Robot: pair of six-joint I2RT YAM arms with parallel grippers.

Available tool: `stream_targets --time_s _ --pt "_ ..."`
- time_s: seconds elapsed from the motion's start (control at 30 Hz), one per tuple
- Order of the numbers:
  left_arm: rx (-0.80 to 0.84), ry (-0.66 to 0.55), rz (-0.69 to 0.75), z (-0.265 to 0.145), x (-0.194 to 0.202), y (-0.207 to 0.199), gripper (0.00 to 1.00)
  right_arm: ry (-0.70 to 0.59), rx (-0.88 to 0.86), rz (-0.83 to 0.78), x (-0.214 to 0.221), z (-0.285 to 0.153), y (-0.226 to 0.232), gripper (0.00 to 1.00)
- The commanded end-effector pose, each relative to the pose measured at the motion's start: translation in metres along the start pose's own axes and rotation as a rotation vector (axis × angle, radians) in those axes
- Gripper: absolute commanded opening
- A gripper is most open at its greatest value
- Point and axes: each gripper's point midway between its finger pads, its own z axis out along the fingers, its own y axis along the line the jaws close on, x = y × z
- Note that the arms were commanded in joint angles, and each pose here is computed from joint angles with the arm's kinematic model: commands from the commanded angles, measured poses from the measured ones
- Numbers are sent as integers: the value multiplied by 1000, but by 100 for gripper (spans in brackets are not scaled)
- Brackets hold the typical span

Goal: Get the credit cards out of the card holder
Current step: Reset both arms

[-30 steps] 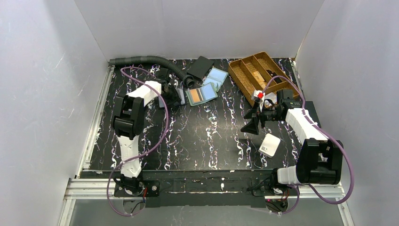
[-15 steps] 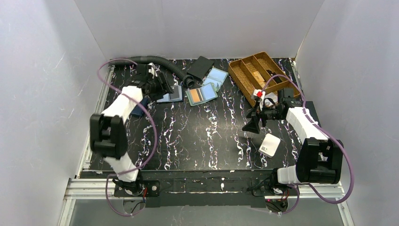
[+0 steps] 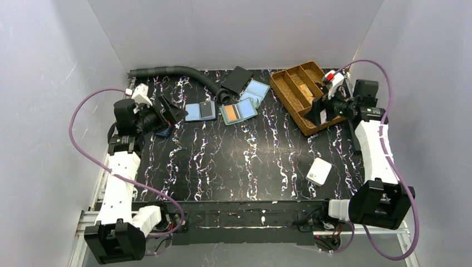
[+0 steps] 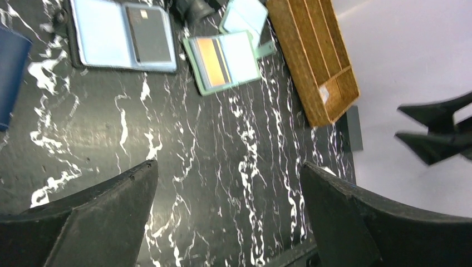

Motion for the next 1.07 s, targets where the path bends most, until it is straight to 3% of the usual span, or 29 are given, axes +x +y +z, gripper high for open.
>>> stream_targets --time_s 0.0,0.2,0.37,0.6,1.03 --pt "60 78 17 -25 31 -14 98 -106 123 132 -51 -18 -24 98" --pt "76 85 33 -47 49 -21 98 -251 266 345 -89 -35 -38 98" --pt "73 67 -21 -57 54 -26 98 -299 389 410 -104 -58 -45 98" --pt "169 51 -48 -64 50 -48 98 -324 469 414 -110 -77 -46 98" --pt "186 79 -41 -67 58 -49 98 -316 479 384 -106 -77 -47 98"
